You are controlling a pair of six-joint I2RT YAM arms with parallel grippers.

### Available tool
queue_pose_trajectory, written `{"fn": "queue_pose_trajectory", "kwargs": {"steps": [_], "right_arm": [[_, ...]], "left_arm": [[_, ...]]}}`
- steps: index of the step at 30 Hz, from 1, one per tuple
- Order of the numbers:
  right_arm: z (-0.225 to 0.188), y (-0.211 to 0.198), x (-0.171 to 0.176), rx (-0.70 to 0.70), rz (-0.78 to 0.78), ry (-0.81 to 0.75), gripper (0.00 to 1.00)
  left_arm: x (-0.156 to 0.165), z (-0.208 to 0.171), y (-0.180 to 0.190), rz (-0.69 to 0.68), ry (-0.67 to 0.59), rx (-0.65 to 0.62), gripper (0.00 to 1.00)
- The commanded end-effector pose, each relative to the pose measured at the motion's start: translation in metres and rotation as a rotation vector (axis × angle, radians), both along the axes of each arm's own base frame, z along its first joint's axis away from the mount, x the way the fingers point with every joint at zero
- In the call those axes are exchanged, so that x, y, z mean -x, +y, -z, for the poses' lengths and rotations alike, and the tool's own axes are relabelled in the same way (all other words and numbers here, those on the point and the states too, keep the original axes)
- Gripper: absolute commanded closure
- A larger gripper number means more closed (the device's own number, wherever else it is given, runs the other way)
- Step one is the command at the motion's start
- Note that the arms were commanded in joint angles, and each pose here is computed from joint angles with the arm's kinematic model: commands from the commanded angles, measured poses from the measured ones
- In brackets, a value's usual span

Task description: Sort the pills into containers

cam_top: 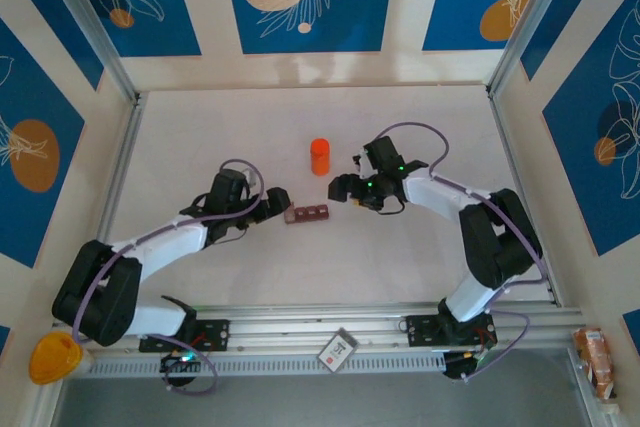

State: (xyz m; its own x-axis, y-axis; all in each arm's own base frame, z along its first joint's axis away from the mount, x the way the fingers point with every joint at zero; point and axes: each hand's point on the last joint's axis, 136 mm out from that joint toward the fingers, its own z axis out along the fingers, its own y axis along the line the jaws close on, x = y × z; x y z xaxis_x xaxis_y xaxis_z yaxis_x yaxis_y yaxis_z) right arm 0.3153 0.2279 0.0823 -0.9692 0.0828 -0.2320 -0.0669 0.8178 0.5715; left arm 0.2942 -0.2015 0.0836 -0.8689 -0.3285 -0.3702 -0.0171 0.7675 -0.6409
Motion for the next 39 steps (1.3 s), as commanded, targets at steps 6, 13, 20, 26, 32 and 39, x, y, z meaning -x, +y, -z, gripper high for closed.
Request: {"fn": "queue_pose_trajectory", "kwargs": {"steps": [6, 13, 20, 26, 32, 39], "right_arm": [[-0.009, -0.042, 0.008, -0.012, 0.090, 0.015, 0.04], [-0.014, -0.060, 0.011, -0.039, 0.135, 0.014, 0.03], [-0.011, -0.070, 0.012, -0.044, 0.163, 0.024, 0.03], [-0.010, -0.074, 0.013, -0.053, 0.170, 0.025, 0.03], [-0.008, -0.074, 0.016, -0.062, 0.170, 0.028, 0.04], [-0.008, -0.075, 0.019, -0.068, 0.176, 0.029, 0.04]], "left_arm": [[0.003, 0.008, -0.029, 0.047, -0.014, 0.039, 0.00], [0.001, 0.012, -0.048, 0.071, -0.018, 0.035, 0.00], [-0.003, 0.016, -0.063, 0.089, -0.017, 0.037, 0.00], [-0.004, 0.013, -0.077, 0.108, -0.026, 0.048, 0.00], [-0.003, 0.011, -0.090, 0.125, -0.035, 0.055, 0.00], [-0.008, 0.009, -0.105, 0.141, -0.044, 0.065, 0.00]]}}
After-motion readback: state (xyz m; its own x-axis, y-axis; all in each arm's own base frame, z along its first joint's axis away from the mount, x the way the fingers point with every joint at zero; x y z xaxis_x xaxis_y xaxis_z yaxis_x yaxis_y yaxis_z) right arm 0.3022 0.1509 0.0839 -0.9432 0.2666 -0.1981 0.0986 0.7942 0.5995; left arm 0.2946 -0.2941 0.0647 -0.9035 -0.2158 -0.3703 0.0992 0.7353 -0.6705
